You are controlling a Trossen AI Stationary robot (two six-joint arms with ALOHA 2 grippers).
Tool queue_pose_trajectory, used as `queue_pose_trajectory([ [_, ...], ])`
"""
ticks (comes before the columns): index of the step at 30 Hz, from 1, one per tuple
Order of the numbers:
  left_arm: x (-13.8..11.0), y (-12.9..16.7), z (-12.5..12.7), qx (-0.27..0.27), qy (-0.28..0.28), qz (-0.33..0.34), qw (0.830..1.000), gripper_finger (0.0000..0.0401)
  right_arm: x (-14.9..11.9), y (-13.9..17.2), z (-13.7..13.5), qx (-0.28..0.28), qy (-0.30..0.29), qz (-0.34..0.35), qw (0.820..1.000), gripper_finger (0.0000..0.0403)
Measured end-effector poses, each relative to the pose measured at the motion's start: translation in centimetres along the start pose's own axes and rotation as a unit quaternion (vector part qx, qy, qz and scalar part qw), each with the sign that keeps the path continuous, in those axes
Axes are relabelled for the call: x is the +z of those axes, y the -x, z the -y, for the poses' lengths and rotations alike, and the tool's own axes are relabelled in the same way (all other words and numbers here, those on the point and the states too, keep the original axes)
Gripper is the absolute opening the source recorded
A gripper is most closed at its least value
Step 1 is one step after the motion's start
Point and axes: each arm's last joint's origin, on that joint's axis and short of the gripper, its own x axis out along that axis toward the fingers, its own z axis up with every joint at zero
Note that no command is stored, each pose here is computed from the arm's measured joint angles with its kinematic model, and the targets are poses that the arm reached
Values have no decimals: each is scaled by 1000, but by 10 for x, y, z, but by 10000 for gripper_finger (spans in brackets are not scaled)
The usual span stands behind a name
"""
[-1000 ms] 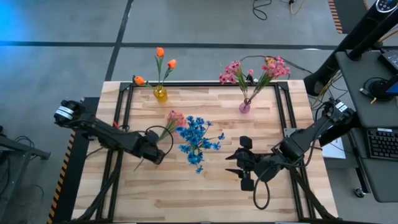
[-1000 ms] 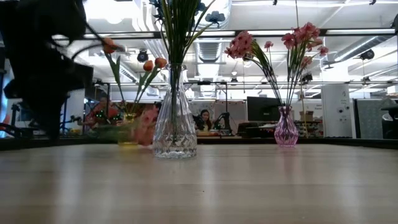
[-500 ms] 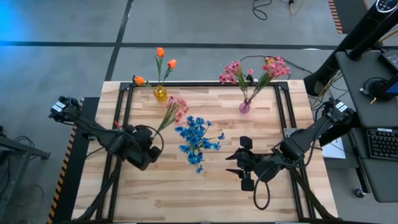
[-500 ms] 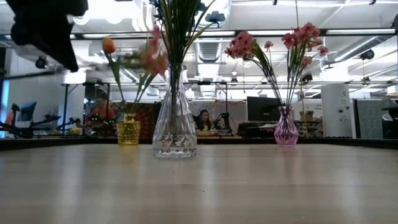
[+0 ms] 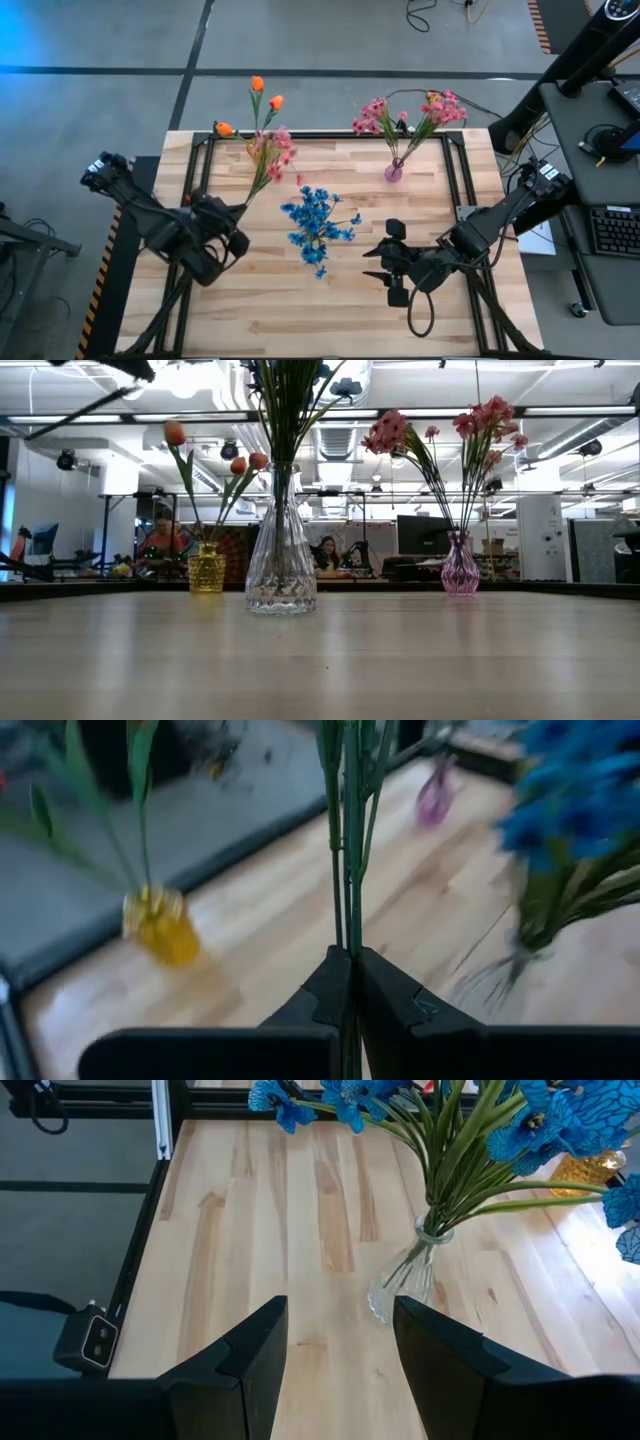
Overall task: Sort flowers into vase by color
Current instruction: Put the pink flowers into the pink vase
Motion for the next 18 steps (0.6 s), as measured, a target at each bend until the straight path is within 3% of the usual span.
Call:
queue_pose_trajectory([
  [5, 11, 22, 5, -42, -41, 65, 996, 0, 1, 6, 0, -9, 2, 11, 1000, 176],
  [10, 18, 49, 10, -89, -71, 150, 982, 0, 3, 19, -1, -42, 13, 43, 998, 176],
  [18, 11, 72, 29, -125, -94, 217, 963, 0, 1, 19, -7, -55, 33, 55, 996, 176],
])
